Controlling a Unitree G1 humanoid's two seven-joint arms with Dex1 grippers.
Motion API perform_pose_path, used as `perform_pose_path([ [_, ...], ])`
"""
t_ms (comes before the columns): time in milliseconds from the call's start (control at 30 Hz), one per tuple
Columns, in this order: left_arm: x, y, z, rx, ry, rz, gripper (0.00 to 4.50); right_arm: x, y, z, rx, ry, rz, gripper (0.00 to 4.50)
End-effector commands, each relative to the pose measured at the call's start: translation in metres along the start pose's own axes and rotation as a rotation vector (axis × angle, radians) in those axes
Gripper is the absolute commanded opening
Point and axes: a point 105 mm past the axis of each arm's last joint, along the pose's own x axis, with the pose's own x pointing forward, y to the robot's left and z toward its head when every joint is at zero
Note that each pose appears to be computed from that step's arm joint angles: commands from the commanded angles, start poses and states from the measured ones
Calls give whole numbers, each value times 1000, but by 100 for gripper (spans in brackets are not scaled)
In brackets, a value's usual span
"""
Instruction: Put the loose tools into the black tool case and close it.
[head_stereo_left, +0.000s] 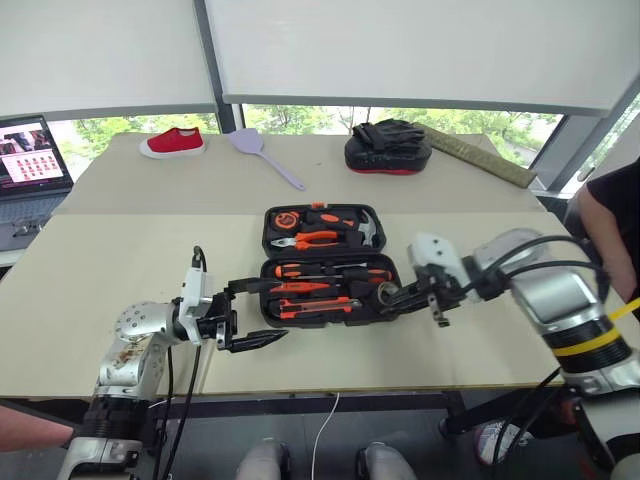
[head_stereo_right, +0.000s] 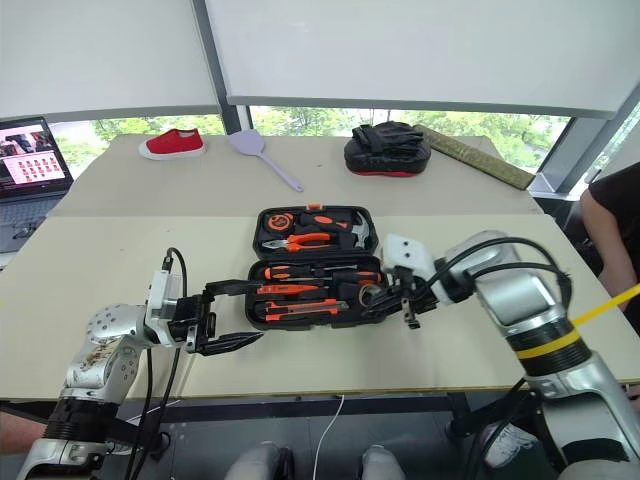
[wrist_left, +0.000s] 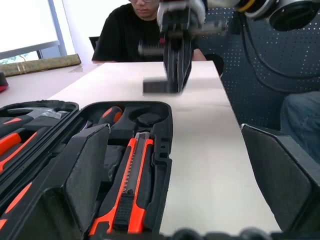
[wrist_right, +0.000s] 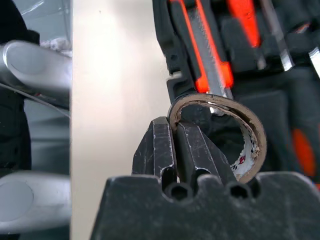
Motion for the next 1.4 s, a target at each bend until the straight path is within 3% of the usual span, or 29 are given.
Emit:
perform_pose_path([
  [33, 0, -3, 1, 29, -1, -7, 450, -2, -17, -1, -17, 31, -70, 3],
  [567, 1, -3, -2, 29, 7, 14, 450, 9, -21, -18, 64, 178, 10, 3],
  [767, 1, -1, -2, 32, 24, 37, 450, 11, -22, -8, 8, 172, 4, 201],
  [967, -8, 8, -2, 21, 55, 111, 450, -27, -12, 29, -95, 73, 67, 407],
  [1067, -15, 19, 2, -1, 47, 191, 450, -49, -12, 43, -48, -29, 64, 407],
  [1167, -23, 34, 4, -30, 56, 278, 450, -62, -23, 25, -7, -29, -5, 407],
  [1267, -37, 62, -1, -59, 117, 444, 378, -68, -55, 9, -55, -112, -247, 333],
  [1400, -53, 105, -13, -122, 193, 708, 208, -64, -86, -14, -73, -121, -514, 197],
])
